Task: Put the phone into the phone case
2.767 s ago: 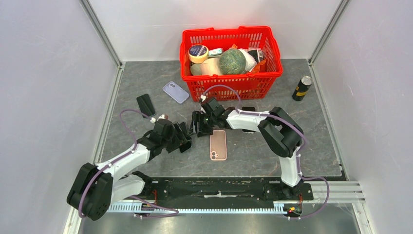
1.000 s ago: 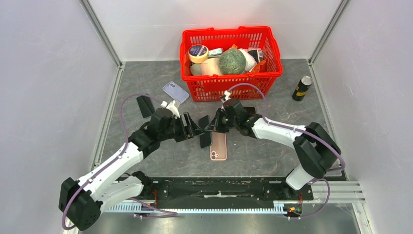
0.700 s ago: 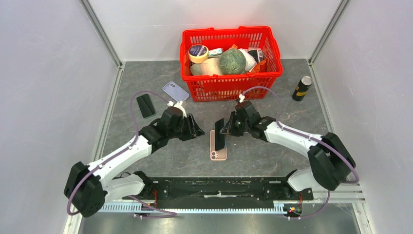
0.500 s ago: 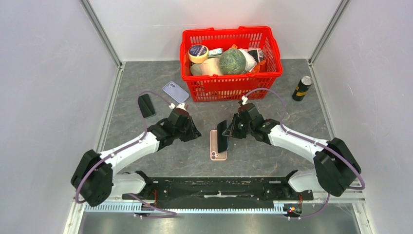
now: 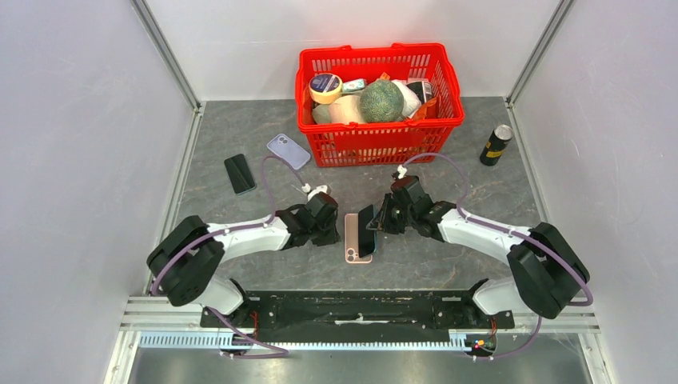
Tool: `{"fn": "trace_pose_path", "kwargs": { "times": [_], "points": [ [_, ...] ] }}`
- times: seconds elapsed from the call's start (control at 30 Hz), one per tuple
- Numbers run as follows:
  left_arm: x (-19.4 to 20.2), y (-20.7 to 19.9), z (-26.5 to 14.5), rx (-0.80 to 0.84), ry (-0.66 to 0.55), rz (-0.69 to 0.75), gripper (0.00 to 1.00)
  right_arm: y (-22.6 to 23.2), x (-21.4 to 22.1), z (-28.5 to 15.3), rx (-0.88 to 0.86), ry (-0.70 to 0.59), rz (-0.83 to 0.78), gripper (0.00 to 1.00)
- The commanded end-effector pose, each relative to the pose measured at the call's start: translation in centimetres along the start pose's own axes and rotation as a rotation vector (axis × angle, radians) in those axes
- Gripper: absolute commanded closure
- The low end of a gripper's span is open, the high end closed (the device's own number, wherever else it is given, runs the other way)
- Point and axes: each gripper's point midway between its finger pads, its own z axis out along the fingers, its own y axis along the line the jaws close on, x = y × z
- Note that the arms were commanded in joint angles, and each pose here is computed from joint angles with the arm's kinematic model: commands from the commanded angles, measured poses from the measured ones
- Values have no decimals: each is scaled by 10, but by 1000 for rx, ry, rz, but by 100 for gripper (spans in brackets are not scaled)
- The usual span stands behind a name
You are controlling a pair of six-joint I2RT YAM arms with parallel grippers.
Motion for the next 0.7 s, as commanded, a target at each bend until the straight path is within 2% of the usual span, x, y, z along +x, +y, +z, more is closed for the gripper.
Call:
{"fn": "trace_pose_path", "kwargs": {
  "times": [0.0,0.17,0.67],
  "points": [
    [-1,-15,12,9,-35,-24,95,18,-8,3,-89,-25,11,100],
    [11,-21,20,7,-17,-28,97,14,5,8,-100,25,24,100],
    [23,-38,17,52,-6,-38,98,-5,27,31,-92,67,41,100]
  ]
}}
